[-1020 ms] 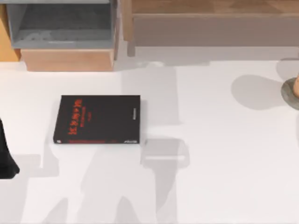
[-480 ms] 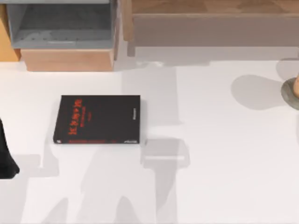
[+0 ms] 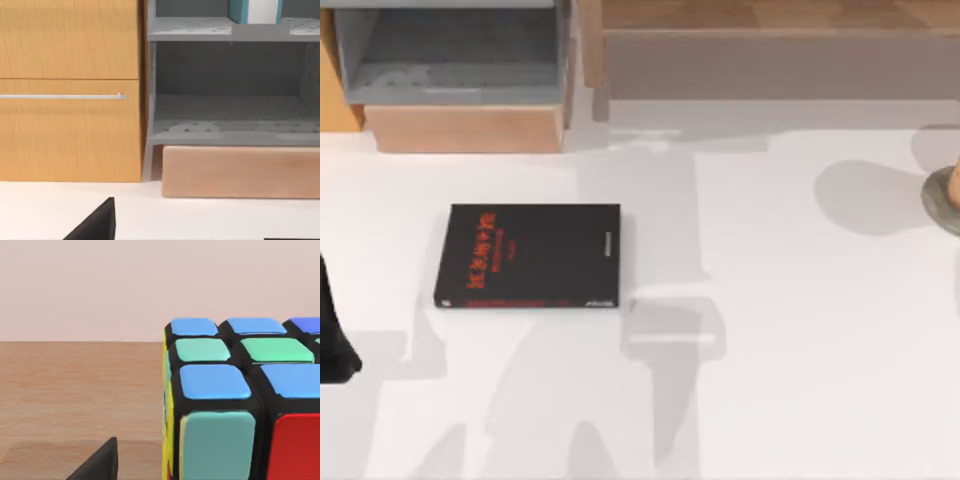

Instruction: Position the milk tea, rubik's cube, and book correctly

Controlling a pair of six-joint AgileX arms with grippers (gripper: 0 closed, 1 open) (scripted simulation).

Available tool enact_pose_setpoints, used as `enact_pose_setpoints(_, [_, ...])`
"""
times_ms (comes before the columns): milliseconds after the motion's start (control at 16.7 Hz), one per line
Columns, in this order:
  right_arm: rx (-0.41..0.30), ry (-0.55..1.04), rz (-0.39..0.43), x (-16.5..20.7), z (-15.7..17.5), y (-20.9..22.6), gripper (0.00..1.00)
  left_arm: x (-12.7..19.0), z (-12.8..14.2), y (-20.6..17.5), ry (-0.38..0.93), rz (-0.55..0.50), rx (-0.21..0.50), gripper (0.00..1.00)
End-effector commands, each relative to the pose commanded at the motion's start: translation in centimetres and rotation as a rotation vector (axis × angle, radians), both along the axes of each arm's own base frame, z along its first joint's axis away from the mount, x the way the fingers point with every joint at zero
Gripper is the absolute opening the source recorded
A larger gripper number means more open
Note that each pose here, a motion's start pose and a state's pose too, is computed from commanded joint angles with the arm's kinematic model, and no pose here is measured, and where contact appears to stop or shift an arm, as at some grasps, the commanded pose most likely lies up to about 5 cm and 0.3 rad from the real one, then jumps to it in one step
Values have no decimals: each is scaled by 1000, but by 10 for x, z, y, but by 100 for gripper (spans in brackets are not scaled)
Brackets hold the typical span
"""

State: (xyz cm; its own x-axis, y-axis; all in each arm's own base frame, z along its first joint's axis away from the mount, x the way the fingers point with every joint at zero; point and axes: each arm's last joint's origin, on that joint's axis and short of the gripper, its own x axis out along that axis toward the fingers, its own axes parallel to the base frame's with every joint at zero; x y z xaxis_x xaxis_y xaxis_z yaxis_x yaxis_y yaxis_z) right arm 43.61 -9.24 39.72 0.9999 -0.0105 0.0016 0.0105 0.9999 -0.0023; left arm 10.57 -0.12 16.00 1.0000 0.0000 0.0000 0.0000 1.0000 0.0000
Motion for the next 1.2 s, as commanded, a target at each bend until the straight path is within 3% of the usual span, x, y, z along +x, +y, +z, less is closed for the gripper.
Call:
enact_pose_setpoints(840, [1, 2, 6, -19, -1, 3, 100, 0, 0, 0, 0, 0, 0, 100])
enact_pose_setpoints(1200, [-4, -11, 6, -85, 12, 29, 100, 0, 0, 0, 0, 0, 0, 100])
